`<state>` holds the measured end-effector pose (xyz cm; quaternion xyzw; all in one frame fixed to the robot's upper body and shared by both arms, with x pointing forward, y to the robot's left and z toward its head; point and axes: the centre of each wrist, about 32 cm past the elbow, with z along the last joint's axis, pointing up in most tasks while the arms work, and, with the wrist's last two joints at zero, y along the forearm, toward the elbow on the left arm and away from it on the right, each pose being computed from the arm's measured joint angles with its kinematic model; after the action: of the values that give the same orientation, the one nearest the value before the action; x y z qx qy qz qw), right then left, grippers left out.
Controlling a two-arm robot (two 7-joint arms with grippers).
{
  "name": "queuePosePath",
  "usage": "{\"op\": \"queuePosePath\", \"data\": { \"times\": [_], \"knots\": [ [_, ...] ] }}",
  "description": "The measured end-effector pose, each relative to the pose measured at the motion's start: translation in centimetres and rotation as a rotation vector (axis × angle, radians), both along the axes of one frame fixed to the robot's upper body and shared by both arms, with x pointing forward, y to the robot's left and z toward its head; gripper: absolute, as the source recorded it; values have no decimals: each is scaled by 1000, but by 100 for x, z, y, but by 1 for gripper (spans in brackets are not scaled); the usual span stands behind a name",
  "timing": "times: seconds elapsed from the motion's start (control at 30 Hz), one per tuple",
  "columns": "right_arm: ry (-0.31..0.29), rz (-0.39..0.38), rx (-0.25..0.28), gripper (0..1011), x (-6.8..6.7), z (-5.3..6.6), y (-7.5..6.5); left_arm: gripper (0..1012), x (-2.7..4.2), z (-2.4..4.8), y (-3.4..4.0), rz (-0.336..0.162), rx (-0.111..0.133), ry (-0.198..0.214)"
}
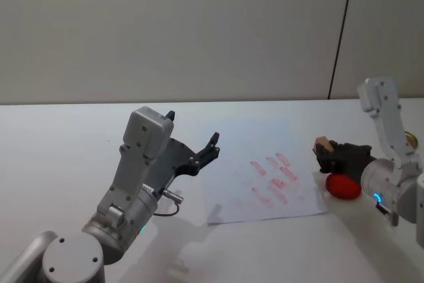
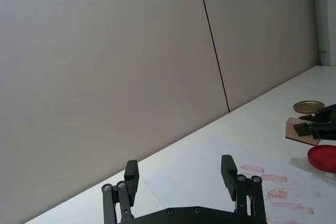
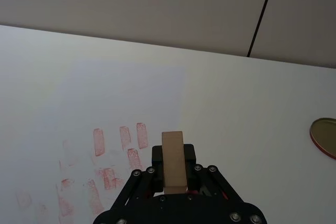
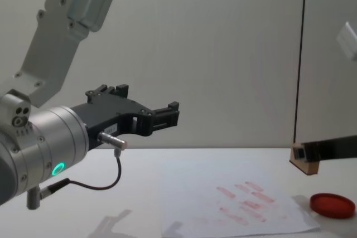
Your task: Use the one hand to pick up the stamp and affix it onto the A4 paper.
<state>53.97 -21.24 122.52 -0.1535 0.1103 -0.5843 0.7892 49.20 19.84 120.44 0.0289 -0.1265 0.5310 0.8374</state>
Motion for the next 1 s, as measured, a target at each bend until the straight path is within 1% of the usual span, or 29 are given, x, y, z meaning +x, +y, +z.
{"op": "queuePosePath", "data": {
  "times": [0.3,0.53,0.67,1.0],
  "knots": [
    [45,-30,-17,216,71,-80,-2,993,0,0,0,0,0,0],
    [72,-46,-26,216,89,-116,-10,993,0,0,0,0,0,0],
    [83,-52,-30,216,79,-129,-16,993,0,0,0,0,0,0],
    [95,-63,-33,216,-10,-121,-54,993,0,0,0,0,0,0]
  ]
}}
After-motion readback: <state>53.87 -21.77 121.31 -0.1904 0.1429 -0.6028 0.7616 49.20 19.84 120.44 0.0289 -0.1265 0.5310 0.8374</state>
